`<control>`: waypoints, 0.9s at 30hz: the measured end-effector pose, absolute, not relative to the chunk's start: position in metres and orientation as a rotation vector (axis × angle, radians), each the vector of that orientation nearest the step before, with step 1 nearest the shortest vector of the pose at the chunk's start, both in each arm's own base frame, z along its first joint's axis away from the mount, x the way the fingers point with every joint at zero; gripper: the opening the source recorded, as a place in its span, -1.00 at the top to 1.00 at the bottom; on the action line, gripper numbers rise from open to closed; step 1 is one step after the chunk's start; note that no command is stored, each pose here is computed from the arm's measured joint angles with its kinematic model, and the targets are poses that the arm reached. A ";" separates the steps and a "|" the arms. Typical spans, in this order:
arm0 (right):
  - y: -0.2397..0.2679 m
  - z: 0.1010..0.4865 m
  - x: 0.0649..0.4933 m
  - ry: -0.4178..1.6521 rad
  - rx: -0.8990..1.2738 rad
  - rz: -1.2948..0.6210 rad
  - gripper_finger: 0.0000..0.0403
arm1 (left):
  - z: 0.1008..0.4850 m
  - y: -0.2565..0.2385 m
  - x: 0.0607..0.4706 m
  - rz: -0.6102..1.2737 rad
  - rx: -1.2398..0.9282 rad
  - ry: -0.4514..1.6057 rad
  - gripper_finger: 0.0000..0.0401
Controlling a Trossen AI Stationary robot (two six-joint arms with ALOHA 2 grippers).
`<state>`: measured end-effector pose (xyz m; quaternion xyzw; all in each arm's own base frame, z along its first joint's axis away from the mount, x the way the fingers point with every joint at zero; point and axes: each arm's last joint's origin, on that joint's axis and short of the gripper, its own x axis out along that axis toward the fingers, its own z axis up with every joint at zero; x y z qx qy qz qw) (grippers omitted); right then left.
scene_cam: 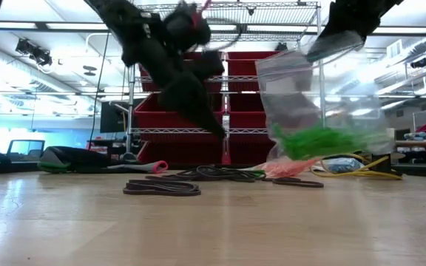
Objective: Sort rubber bands
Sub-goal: Put the green rubber band into the transparent zip bag
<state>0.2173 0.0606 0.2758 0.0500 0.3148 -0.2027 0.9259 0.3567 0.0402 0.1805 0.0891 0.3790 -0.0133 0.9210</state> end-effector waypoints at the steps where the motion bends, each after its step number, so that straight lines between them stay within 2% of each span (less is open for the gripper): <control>1: 0.061 0.276 0.218 0.639 0.107 -0.413 1.00 | 0.177 0.046 0.358 -0.023 0.176 0.783 0.59; 6: 0.061 0.277 0.219 0.631 0.115 -0.409 1.00 | 0.153 0.068 0.359 -0.047 0.104 0.834 0.59; 12: 0.062 0.277 0.219 0.632 0.125 -0.393 1.00 | 0.134 0.073 0.363 -0.054 0.087 0.857 0.59; 18: 0.062 0.276 0.219 0.630 0.128 -0.391 1.00 | 0.134 0.074 0.369 -0.063 0.093 0.796 0.59; 27: 0.062 0.278 0.221 0.610 0.134 -0.385 1.00 | 0.128 0.074 0.370 -0.079 0.114 0.808 0.59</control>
